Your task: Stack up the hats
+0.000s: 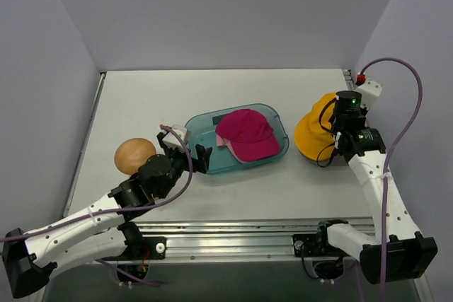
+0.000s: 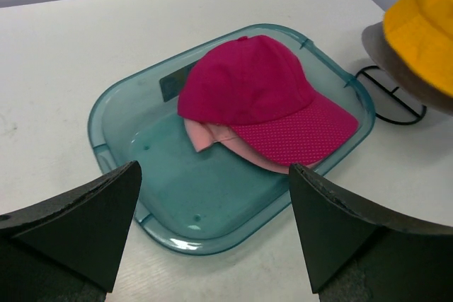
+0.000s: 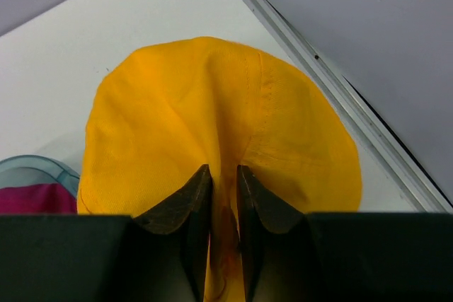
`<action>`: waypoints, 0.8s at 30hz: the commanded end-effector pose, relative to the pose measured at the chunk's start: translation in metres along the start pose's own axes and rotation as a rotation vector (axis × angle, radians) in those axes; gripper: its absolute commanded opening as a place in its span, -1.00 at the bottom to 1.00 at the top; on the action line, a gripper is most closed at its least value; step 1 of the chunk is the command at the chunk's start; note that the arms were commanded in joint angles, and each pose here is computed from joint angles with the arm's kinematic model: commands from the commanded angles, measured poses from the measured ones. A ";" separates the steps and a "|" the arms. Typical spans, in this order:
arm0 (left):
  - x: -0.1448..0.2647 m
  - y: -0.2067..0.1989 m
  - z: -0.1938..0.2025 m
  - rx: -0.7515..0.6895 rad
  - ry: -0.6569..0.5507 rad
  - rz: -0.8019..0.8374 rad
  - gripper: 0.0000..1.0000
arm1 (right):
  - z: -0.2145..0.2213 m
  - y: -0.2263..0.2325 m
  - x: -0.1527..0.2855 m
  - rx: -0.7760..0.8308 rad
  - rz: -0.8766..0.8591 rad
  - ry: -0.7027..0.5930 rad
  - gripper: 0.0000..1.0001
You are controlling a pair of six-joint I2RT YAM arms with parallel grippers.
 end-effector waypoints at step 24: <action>-0.143 -0.143 -0.071 0.173 0.108 0.497 0.93 | -0.013 -0.020 -0.038 -0.248 -0.296 0.121 0.19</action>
Point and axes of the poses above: each gripper's point midway between its finger pads, its own x axis back along the fingers, its own y axis along the line the jaws close on, z = x × y, the point moved 4 cm from there along x, back along the fingers, and after that the axes turned 13 degrees about -x, right-handed, at the moved point
